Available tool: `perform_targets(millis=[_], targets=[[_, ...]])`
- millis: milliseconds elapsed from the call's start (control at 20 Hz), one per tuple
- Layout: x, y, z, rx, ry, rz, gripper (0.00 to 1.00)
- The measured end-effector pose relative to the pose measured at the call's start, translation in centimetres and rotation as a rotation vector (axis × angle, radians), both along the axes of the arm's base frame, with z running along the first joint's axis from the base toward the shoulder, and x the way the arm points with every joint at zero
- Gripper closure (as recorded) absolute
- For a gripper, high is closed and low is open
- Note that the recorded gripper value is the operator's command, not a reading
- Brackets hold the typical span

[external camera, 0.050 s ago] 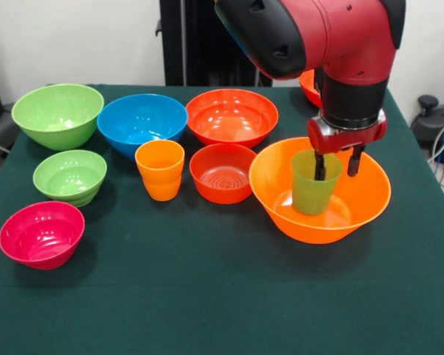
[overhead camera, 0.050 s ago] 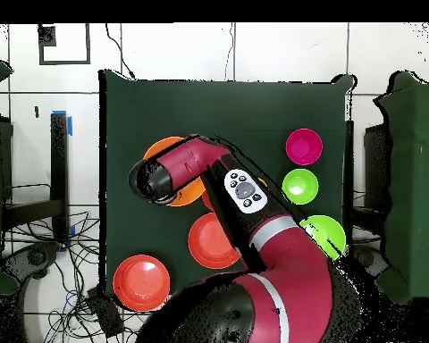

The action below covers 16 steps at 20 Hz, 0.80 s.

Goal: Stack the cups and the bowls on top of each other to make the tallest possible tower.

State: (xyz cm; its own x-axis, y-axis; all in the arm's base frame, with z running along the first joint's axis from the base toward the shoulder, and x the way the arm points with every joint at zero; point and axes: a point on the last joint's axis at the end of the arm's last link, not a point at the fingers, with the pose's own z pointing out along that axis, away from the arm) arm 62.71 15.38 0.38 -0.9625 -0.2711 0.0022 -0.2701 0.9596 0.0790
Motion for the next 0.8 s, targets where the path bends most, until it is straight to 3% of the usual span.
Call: perform_targets(millis=[300, 800], targets=[[0.6, 0.5, 2.6, -0.027, 0.023, -0.007, 0.00], [0.6, 0.5, 4.8, -0.072, 0.061, -0.002, 0.00]])
